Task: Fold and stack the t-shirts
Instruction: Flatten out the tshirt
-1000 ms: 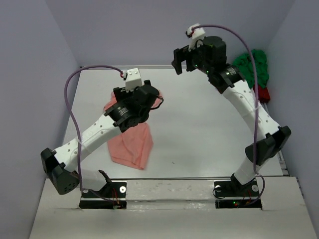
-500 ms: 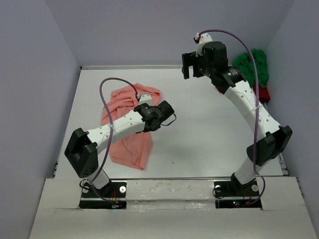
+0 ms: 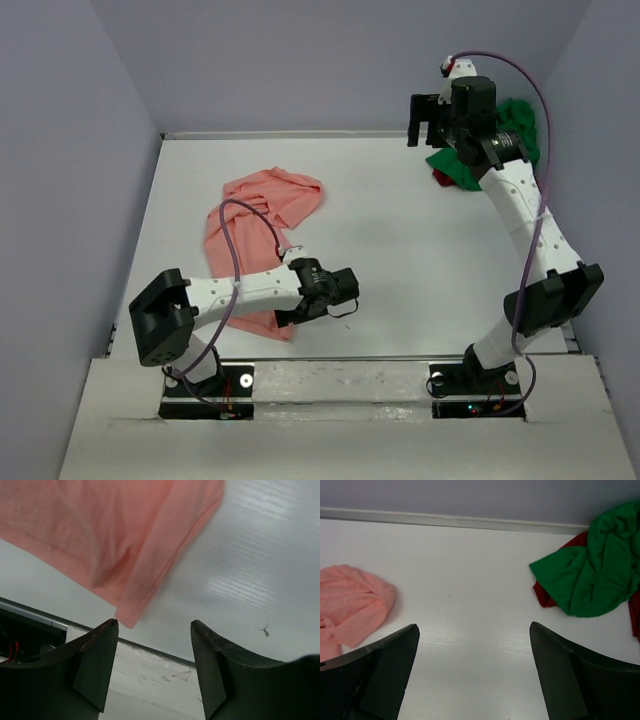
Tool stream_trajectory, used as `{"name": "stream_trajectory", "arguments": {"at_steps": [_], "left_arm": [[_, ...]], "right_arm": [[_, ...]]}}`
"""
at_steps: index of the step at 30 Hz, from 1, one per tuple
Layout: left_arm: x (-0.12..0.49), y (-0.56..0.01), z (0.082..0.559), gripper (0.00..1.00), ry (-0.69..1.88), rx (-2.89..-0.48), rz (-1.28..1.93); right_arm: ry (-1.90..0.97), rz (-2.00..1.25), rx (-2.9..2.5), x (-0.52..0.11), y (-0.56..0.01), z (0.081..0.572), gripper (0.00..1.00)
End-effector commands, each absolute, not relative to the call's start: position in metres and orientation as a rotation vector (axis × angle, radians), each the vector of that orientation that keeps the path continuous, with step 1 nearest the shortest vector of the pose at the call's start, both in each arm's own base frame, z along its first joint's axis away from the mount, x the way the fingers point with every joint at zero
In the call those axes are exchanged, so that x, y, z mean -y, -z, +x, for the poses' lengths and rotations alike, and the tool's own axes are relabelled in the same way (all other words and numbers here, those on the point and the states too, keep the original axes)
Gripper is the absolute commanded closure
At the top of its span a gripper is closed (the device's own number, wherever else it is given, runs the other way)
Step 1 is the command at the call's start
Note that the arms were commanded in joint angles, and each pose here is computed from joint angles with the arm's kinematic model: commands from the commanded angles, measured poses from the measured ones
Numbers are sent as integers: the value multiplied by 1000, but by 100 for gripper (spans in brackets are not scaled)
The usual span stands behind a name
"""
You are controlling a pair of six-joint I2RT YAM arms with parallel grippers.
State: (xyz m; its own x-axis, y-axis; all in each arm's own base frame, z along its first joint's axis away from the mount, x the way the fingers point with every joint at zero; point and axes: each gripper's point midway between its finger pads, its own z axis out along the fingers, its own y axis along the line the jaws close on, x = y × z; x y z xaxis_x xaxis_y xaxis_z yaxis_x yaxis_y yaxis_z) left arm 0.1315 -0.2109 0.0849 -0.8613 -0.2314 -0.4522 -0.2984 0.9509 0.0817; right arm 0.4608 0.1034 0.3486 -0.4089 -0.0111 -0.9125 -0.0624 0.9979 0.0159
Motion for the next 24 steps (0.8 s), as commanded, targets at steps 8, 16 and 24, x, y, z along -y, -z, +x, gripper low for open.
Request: {"name": "stream_trajectory", "arguments": {"at_steps": [8, 16, 24], "left_arm": [[169, -54, 123, 32, -446, -2613, -567], [172, -41, 113, 33, -492, -2658, -544], [176, -35, 109, 58, -480, -2688, -524]], "right_arm": [[-265, -76, -1814, -117, -409, 404, 3], [-265, -85, -1766, -114, -425, 394, 3], [-265, -96, -1767, -115, -424, 394, 2]]}}
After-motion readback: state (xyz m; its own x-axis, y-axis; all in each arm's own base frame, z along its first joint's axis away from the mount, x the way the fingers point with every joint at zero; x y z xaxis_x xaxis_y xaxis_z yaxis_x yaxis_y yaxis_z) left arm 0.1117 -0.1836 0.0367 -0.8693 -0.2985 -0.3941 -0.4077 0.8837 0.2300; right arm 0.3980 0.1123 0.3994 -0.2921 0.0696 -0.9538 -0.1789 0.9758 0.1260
